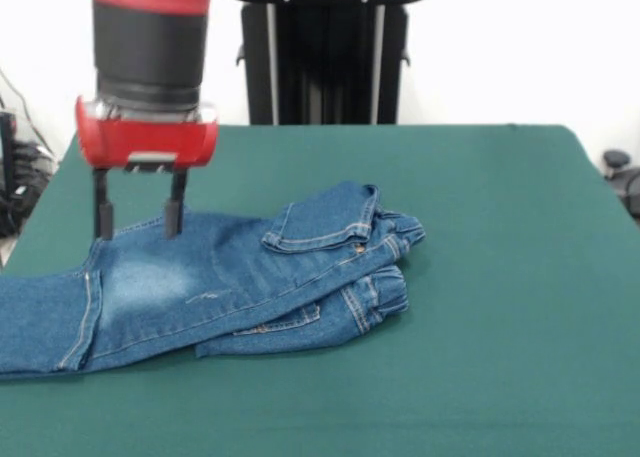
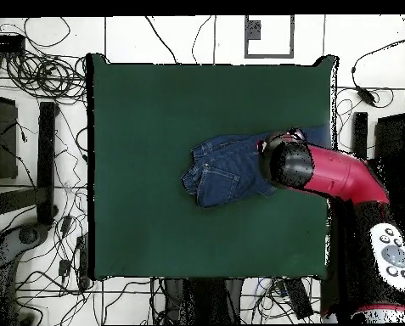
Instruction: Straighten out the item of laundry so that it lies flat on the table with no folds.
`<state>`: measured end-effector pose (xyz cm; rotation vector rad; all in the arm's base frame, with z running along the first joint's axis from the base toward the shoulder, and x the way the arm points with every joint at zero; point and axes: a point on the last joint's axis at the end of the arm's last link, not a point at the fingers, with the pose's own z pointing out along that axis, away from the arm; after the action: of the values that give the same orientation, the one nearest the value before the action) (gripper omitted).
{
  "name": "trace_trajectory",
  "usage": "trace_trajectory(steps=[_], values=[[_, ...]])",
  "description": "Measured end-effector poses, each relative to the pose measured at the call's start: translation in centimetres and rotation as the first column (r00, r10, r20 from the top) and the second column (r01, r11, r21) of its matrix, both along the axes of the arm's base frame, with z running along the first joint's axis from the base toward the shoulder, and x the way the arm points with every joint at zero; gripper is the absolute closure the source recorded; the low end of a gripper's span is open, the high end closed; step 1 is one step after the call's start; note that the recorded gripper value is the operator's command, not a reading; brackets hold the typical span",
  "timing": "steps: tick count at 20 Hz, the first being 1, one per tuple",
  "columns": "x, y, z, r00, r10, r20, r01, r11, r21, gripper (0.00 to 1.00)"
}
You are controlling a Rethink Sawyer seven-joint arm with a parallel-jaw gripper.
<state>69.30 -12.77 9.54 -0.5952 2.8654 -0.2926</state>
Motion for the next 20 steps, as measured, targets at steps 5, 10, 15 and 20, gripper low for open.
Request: trace_trajectory(steps=[5, 10, 15, 20], values=[[1.1, 4.4, 4.5, 1.0, -0.001, 0.019, 0.001, 1.0, -0.004, 0.0], [2.0, 7.1, 6.9, 0.998, -0.042, 0.054, 0.041, 0.999, 0.021, 0.0], [2.2, 7.5, 7.0, 0.994, -0.096, 0.059, 0.092, 0.994, 0.054, 0.0], [1.8, 6.6, 5.9, 0.992, -0.12, 0.048, 0.117, 0.991, 0.062, 0.0]])
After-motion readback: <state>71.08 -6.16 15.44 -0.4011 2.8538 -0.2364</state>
